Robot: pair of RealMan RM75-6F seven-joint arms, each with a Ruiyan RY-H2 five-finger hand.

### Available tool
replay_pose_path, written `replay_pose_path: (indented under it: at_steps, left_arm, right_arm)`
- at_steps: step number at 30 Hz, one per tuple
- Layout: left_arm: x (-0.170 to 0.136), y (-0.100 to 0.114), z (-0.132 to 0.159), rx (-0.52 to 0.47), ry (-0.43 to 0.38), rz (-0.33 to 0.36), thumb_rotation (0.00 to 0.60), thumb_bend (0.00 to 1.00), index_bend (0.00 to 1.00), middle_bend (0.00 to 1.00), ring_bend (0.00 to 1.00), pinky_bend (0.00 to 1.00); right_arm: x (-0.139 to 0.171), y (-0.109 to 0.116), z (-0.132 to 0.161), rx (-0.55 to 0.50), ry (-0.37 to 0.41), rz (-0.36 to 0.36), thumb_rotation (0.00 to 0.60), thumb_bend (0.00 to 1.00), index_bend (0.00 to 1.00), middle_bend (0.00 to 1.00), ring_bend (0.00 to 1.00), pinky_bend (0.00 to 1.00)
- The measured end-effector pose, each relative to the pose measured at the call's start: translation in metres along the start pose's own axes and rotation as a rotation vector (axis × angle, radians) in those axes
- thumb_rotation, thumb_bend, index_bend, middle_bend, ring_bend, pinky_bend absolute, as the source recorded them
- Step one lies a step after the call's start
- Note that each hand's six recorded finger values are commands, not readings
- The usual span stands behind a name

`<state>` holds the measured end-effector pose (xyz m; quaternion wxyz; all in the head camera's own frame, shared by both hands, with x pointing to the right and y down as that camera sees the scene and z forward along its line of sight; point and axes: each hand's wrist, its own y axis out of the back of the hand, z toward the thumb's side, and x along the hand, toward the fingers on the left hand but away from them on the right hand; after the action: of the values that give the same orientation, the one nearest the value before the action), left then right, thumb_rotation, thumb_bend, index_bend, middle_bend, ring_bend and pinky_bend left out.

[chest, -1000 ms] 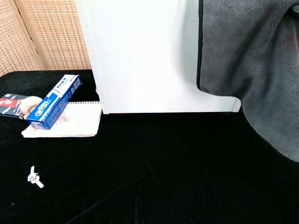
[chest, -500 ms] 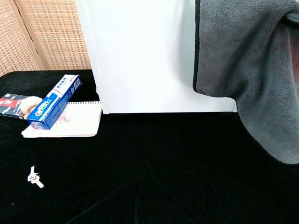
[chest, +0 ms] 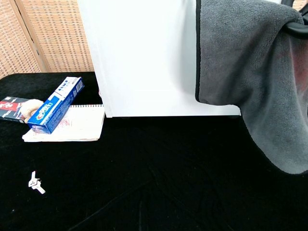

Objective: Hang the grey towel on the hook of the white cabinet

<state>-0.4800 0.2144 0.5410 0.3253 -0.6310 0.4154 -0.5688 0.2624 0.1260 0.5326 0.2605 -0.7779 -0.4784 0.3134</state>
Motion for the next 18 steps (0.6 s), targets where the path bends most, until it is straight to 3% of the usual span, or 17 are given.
replay_pose_path:
  at_steps: [8,9,11,13,16,18]
  left_arm:
    - [0.000,0.001,-0.001,-0.001,0.001,0.001,0.600,0.00,0.00,0.00,0.00,0.00]
    - [0.000,0.001,-0.001,-0.002,0.001,0.001,0.600,0.00,0.00,0.00,0.00,0.00]
    - [0.000,0.001,-0.001,-0.002,0.002,0.001,0.600,0.00,0.00,0.00,0.00,0.00]
    - [0.000,0.001,-0.001,-0.003,0.003,0.001,0.600,0.00,0.00,0.00,0.00,0.00]
    - [0.000,0.001,-0.001,-0.003,0.002,0.002,0.600,0.00,0.00,0.00,0.00,0.00]
    - [0.000,0.001,-0.001,-0.003,0.001,0.000,0.600,0.00,0.00,0.00,0.00,0.00]
  right_arm:
    - [0.000,-0.008,0.000,0.054,0.002,0.018,0.600,0.77,0.82,1.00,0.98,1.00]
    - [0.000,-0.009,-0.001,0.060,0.001,0.020,0.600,0.71,0.77,1.00,0.98,1.00]
    - [0.000,-0.013,-0.001,0.068,-0.001,0.029,0.600,0.49,0.57,1.00,0.98,1.00]
    - [0.001,-0.016,-0.001,0.071,-0.002,0.041,0.600,0.21,0.30,1.00,0.98,1.00]
    - [0.002,-0.017,0.000,0.081,0.008,0.047,0.600,0.03,0.19,1.00,0.98,1.00]
    - [0.002,-0.016,0.001,0.086,0.018,0.044,0.600,0.00,0.16,1.00,0.98,1.00]
